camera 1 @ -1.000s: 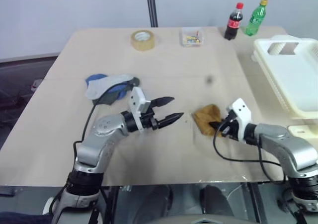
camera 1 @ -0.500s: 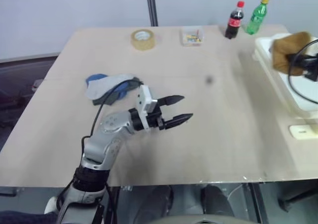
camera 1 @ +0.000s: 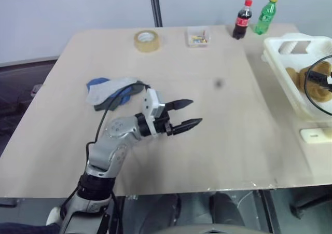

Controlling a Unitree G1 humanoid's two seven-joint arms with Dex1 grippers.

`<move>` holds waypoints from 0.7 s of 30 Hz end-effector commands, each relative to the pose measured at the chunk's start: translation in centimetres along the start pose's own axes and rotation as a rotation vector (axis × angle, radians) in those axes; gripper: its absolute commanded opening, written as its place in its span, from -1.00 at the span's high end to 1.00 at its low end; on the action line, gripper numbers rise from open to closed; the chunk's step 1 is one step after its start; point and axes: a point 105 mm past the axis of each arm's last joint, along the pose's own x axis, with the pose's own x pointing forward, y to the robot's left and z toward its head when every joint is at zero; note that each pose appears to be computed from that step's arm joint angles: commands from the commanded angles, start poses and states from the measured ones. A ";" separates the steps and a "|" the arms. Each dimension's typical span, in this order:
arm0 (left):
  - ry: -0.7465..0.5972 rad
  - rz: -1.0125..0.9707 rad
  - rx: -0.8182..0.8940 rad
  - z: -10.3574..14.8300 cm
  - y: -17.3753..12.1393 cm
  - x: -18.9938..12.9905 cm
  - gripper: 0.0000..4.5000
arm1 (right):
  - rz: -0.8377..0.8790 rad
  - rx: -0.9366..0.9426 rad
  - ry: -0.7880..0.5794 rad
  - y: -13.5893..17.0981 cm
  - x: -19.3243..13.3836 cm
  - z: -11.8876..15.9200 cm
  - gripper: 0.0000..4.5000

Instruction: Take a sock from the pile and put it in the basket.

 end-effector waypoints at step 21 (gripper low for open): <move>0.141 0.369 -0.036 -1.7 1.5 -6.8 -0.55 | 0.915 -0.198 -0.177 21.2 -6.5 -6.6 -0.98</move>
